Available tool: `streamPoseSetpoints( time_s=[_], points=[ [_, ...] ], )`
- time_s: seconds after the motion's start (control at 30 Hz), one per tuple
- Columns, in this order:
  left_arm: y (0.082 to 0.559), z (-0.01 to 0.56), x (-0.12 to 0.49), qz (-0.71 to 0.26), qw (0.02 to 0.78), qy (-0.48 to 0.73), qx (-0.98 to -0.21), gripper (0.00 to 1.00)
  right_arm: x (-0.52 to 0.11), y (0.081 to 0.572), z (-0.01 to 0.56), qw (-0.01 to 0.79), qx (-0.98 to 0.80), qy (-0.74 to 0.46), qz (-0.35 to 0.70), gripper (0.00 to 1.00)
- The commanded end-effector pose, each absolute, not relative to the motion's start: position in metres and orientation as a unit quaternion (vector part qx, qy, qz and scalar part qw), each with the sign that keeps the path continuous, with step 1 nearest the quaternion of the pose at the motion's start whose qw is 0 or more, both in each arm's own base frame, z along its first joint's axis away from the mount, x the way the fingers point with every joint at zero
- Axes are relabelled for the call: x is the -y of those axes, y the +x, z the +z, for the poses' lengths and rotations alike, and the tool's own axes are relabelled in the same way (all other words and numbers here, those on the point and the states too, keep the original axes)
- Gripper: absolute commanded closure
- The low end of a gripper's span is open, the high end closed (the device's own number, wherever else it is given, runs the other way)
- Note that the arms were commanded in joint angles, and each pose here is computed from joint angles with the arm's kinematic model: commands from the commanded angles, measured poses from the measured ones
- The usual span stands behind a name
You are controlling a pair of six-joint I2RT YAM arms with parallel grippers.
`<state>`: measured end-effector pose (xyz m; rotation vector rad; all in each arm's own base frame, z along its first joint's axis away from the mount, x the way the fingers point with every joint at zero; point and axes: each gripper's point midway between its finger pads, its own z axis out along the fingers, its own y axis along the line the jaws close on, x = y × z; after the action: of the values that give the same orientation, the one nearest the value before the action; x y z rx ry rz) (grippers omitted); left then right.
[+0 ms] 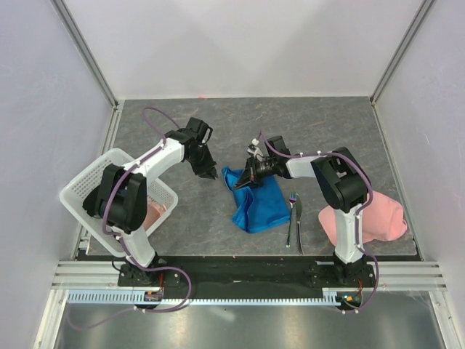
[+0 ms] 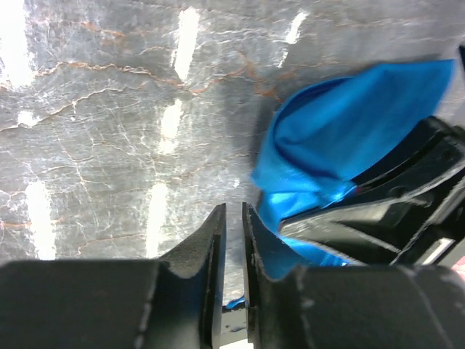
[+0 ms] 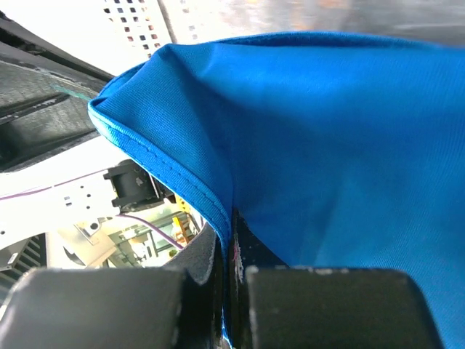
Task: Fold the napkin into a case and place the utensils inside
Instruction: Fold the 2/3-rectangle-folded napkin at the center of the board.
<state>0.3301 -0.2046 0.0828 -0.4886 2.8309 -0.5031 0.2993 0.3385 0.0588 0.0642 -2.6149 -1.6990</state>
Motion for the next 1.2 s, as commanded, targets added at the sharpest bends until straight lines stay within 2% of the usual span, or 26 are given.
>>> streamPoseSetpoints(
  time_s=[0.0, 0.17, 0.53, 0.93, 1.17],
  points=[
    [0.349, 0.088, 0.217, -0.203, 0.144, -0.156, -0.956, 0.82, -0.33, 0.292, 0.04, 0.026, 0.836, 0.042, -0.547, 1.0],
    [0.363, 0.089, 0.234, -0.241, 0.152, -0.146, -0.947, 0.82, -0.321, 0.293, 0.026, 0.034, 0.841, 0.039, -0.538, 1.0],
    [0.364, 0.061, 0.259, -0.25, 0.108, -0.148, -0.951, 0.84, -0.326, 0.296, 0.028, 0.036, 0.837, 0.037, -0.545, 1.0],
    [0.363, 0.072, 0.263, -0.254, 0.118, -0.147, -0.949, 0.84, -0.383, 0.288, 0.059, 0.031, 0.806, 0.044, -0.59, 1.0],
    [0.361, 0.078, 0.261, -0.256, 0.12, -0.141, -0.949, 0.82, -0.384, 0.286, 0.058, 0.032, 0.807, 0.046, -0.587, 1.0]
  ],
)
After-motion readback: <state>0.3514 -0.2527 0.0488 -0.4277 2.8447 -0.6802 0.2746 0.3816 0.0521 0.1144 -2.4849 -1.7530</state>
